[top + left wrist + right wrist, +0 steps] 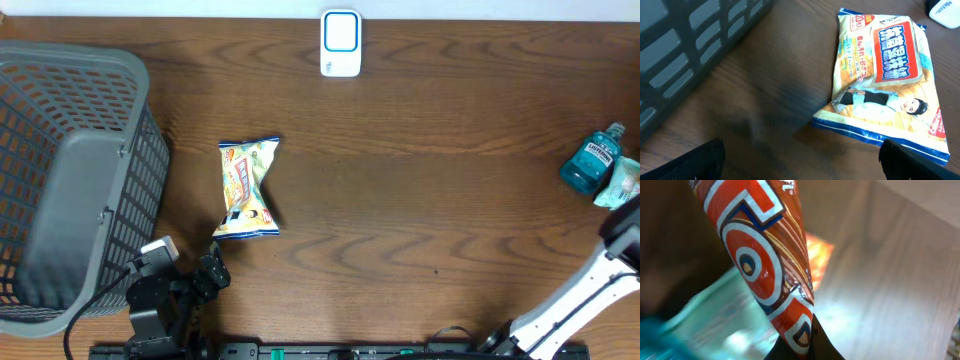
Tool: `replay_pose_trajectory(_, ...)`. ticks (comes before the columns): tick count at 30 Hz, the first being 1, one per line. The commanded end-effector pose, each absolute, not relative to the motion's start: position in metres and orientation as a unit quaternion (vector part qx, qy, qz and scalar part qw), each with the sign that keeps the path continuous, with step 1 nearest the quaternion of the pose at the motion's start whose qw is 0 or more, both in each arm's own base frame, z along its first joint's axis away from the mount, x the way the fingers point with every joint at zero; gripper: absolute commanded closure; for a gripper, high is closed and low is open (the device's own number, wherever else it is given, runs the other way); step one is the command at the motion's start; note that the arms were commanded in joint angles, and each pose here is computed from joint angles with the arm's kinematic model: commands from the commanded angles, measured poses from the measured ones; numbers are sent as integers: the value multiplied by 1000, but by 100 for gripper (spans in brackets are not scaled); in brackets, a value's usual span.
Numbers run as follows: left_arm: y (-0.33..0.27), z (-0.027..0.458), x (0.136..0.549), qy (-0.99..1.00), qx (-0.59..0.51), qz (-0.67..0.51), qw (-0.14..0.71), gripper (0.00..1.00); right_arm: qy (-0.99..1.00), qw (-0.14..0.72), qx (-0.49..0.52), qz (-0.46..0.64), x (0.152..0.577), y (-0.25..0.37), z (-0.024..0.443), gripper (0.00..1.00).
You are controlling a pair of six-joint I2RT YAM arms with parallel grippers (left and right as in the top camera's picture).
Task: Scan the item barcode
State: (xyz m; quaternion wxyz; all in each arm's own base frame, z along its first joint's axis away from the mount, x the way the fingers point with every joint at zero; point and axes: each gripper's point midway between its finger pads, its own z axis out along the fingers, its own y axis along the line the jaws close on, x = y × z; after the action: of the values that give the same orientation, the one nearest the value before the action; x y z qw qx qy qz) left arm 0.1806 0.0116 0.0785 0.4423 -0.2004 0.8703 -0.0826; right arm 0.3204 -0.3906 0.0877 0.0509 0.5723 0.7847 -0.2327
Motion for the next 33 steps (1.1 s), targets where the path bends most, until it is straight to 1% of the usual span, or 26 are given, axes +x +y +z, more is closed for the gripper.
replay_pose_trajectory(1,13,82,181,868,-198,-78,448,2,784,47,588,-194,309,-395,81,99)
replay_pose_trajectory(4,13,82,181,868,-198,-78,448,2,780,40,602,-164,300,-396,68,99)
replay_pose_trajectory(8,13,82,181,868,-198,-78,448,2,780,24,604,-160,293,-393,57,99)
replay_pose_trajectory(9,13,82,181,868,-198,-78,448,2,781,22,603,-159,293,-391,56,93)
replay_pose_trajectory(12,13,82,181,868,-198,-78,448,2,785,18,599,-155,295,-386,56,69)
replay_pose_trajectory(13,13,82,181,868,-198,-78,448,2,786,18,598,-152,297,-383,56,63)
replay_pose_trajectory(14,13,82,181,868,-198,-78,448,2,784,17,601,-150,298,-381,56,53)
replay_pose_trajectory(15,13,82,181,868,-198,-78,448,2,780,17,607,-150,298,-379,58,46)
replay_pose_trajectory(17,13,82,181,868,-198,-78,448,2,774,19,616,-146,300,-375,61,34)
replay_pose_trajectory(19,13,82,181,868,-198,-78,448,2,770,32,623,-135,306,-370,70,31)
replay_pose_trajectory(23,13,82,181,868,-198,-78,448,2,777,75,617,-98,328,-355,98,30)
replay_pose_trajectory(26,13,82,181,868,-198,-78,448,2,787,132,600,-62,356,-334,135,30)
replay_pose_trajectory(31,13,82,181,868,-198,-78,448,2,820,202,536,4,407,-270,188,29)
replay_pose_trajectory(33,13,82,181,868,-198,-78,448,2,842,222,491,36,432,-223,207,28)
